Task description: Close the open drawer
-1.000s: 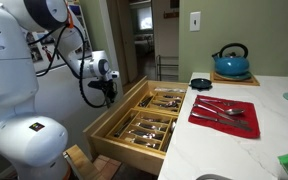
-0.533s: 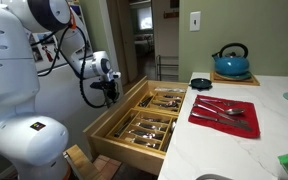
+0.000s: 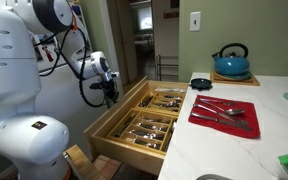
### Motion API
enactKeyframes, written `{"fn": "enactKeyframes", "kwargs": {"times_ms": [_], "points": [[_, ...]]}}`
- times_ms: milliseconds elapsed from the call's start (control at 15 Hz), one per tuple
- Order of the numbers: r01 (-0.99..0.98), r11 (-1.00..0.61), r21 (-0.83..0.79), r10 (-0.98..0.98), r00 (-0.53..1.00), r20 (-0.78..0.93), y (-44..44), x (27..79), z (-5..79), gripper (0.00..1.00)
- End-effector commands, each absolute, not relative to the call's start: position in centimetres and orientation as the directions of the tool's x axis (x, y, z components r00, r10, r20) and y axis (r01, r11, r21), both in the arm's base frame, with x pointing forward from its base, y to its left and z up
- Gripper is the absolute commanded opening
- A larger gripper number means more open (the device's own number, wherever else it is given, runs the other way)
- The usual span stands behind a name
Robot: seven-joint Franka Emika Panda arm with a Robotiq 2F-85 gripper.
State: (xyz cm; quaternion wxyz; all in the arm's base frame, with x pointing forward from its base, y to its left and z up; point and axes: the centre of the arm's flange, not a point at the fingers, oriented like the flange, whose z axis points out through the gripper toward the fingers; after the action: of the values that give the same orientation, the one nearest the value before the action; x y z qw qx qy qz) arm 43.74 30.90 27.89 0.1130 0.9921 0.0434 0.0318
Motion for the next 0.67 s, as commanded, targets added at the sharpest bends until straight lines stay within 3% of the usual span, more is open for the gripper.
{"fn": "enactKeyframes", "kwargs": {"times_ms": [0, 600], "points": [[0.044, -0.961, 0.274, 0.067, 0.995, 0.072, 28.7, 44.9, 26.5, 0.00], [-0.119, -0.942, 0.314, -0.076, 0.986, 0.147, 21.4, 46.8, 26.1, 0.00]]}}
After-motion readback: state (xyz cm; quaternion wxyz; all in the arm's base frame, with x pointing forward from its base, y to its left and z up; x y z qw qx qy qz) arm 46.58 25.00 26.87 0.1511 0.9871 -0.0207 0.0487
